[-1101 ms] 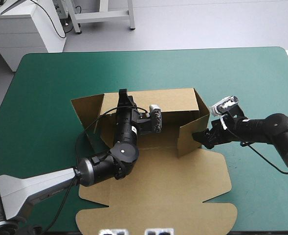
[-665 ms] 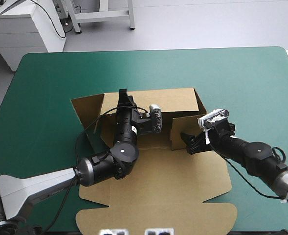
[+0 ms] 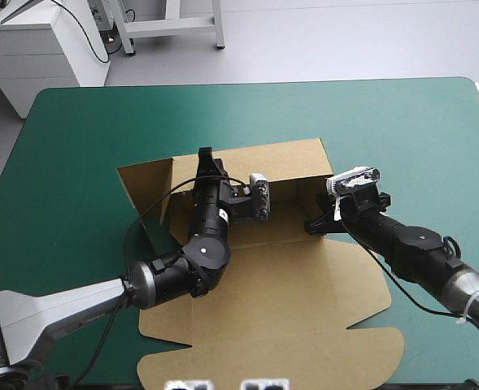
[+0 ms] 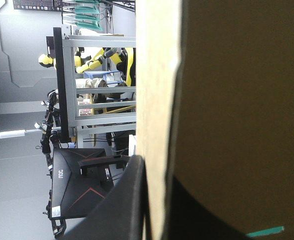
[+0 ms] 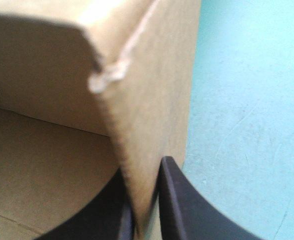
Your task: Fold the box
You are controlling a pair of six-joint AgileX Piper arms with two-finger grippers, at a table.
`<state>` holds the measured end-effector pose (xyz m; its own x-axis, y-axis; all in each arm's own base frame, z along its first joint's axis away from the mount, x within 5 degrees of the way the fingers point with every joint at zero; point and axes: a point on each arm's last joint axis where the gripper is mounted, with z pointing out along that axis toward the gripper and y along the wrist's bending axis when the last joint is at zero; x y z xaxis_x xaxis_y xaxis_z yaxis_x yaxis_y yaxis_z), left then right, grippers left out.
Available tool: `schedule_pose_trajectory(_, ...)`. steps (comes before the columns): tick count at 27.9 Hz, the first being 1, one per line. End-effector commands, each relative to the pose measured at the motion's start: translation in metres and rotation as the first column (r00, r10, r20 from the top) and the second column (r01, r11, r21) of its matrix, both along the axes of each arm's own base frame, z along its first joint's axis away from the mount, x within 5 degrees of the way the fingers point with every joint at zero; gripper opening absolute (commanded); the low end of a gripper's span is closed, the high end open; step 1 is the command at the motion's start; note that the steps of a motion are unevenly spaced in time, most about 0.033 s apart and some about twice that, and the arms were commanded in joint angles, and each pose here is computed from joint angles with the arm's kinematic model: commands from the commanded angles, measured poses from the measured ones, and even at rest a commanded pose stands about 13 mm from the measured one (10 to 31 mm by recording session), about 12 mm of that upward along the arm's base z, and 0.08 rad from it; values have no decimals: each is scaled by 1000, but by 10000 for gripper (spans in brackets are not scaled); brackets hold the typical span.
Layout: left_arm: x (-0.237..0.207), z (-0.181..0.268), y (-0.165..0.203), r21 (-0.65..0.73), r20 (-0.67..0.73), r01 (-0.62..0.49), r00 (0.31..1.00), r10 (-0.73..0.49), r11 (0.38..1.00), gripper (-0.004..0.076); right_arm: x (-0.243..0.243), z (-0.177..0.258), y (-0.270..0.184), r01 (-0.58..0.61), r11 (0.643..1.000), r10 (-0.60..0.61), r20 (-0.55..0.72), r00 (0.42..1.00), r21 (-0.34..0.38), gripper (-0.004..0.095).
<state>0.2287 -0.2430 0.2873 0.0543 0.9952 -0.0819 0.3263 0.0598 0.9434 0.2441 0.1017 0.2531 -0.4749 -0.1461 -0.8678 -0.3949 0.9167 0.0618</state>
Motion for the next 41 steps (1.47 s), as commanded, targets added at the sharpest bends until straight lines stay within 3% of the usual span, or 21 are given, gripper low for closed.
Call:
schedule_pose_trajectory(1,-3,21,1,-56,58,23,998,-19,998,-8,1,20,5,-51,998,48,65,997,41,-18)
schedule_pose_trajectory(5,-3,22,-1,-48,70,48,997,-45,998,-7,0,20,5,-53,998,50,65,997,42,-20)
schedule_pose_trajectory(8,-3,22,-2,-54,62,69,996,-65,996,63,0,20,6,-60,997,57,65,996,46,-20)
schedule_pose_trajectory(12,-3,22,-2,-52,65,70,996,-67,996,307,0,20,7,-68,996,65,65,996,50,-20)
schedule_pose_trajectory(14,-3,23,-3,-69,72,73,995,-68,995,491,0,20,7,-72,996,69,66,995,52,-20)
schedule_pose_trajectory(16,-2,25,-4,-83,99,82,992,-74,993,628,0,20,7,-73,996,70,66,995,52,-20)
schedule_pose_trajectory(18,-2,27,-4,-98,113,86,991,-75,991,701,0,20,7,-74,996,71,66,995,53,-20)
schedule_pose_trajectory(24,-11,29,-5,-98,145,23,989,-8,995,708,0,20,7,-74,996,71,66,995,53,-18)
schedule_pose_trajectory(32,-70,38,-24,-79,240,-14,970,32,997,707,-1,20,7,-74,996,71,64,995,52,-20)
schedule_pose_trajectory(41,-111,21,-34,-112,43,-5,999,10,994,707,-1,20,7,-71,996,68,63,996,51,-20)
